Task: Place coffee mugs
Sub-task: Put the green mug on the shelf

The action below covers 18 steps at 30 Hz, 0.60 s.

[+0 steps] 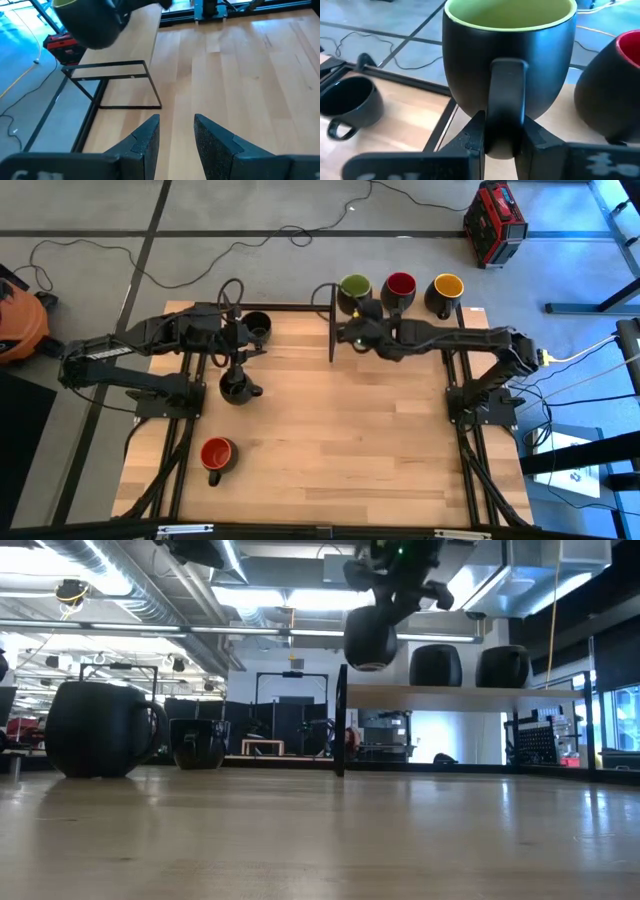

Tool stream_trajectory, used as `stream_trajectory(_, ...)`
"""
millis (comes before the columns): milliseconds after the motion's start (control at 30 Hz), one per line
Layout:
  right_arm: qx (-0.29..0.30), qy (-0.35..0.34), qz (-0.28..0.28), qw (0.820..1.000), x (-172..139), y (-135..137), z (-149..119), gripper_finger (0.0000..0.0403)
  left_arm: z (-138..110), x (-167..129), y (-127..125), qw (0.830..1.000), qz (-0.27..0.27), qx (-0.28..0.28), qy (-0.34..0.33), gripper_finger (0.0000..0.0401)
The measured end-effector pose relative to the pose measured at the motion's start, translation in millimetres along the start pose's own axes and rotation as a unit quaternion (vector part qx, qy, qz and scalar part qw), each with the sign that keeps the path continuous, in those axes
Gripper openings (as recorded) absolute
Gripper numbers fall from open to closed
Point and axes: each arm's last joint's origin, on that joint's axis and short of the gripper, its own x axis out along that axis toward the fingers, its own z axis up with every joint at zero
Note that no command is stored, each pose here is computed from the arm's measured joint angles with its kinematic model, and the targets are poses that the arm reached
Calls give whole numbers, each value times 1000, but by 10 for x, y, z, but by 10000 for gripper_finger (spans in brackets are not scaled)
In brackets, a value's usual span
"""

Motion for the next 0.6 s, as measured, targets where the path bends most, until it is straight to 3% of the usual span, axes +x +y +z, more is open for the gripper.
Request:
stream_trajectory(433, 39, -4, -9, 999, 328, -136, -17, 46, 37, 1, 8, 1000, 5, 12, -19, 116)
stream_trajectory(600, 28, 1, -23, 999, 458, -169, -70, 46, 64, 0, 14, 999, 8, 11, -32, 116)
